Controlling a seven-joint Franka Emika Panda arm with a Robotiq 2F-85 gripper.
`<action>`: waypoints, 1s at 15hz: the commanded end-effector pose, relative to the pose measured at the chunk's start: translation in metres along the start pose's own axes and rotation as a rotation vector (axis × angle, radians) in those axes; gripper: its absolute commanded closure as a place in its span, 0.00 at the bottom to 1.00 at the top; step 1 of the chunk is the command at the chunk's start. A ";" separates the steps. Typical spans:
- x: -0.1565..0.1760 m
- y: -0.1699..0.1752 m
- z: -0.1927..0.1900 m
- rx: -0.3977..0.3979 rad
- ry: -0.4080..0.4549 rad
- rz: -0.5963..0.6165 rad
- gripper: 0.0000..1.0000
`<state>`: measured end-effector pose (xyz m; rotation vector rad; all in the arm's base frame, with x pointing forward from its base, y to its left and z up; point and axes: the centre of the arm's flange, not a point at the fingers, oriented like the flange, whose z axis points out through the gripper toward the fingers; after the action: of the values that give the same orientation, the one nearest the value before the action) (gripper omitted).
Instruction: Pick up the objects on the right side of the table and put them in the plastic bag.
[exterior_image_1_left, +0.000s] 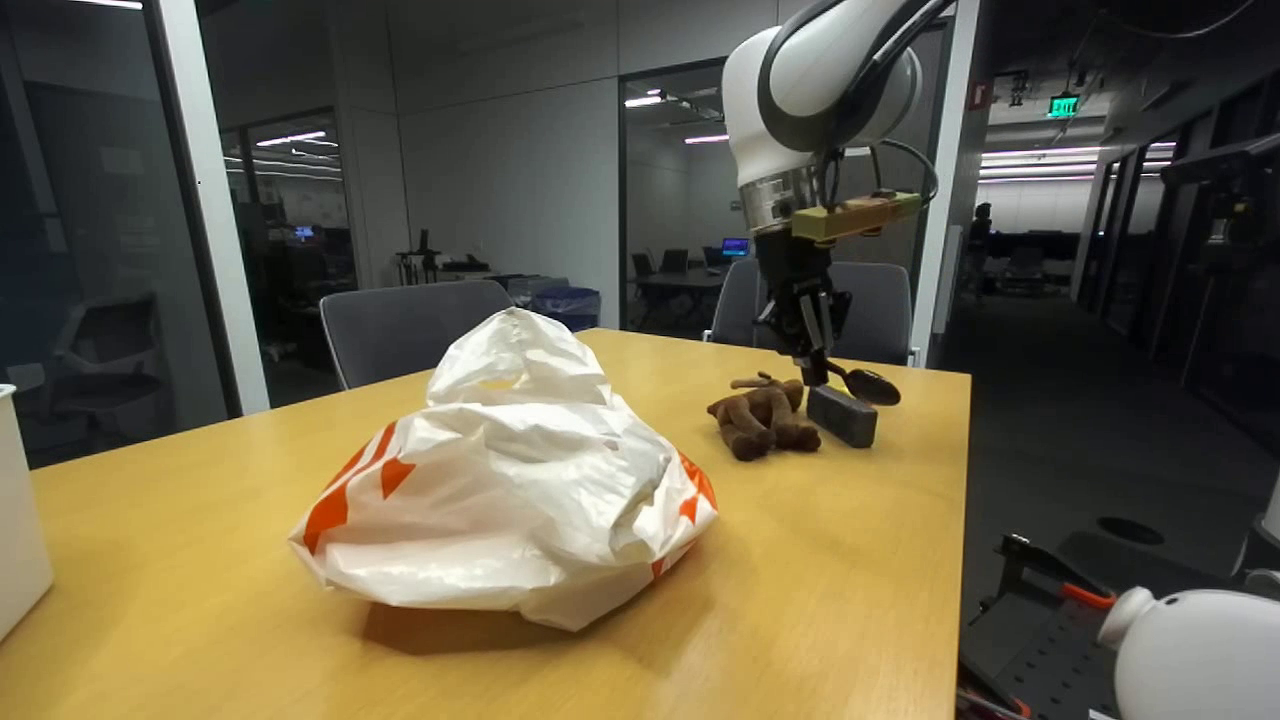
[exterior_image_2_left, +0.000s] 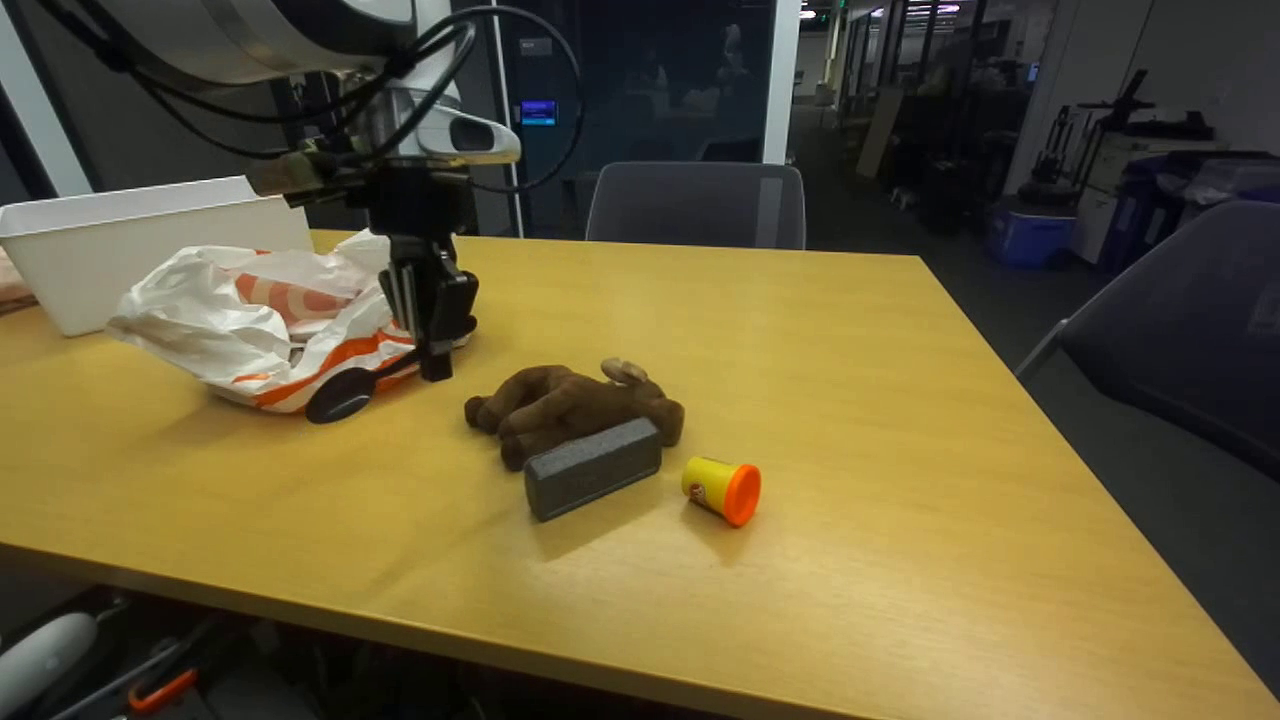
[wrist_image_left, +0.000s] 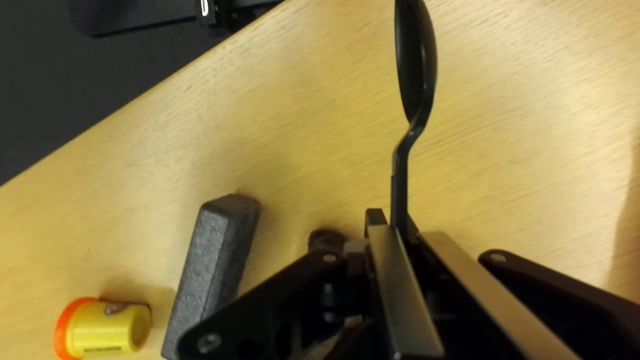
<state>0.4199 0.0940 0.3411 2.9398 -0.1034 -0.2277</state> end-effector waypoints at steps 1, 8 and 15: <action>0.012 -0.020 -0.014 0.004 0.076 -0.181 0.93; 0.028 -0.035 -0.032 -0.010 0.099 -0.549 0.92; -0.010 -0.143 -0.032 0.110 0.170 -0.885 0.92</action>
<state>0.4432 0.1718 0.3485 2.8879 1.0318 -0.1306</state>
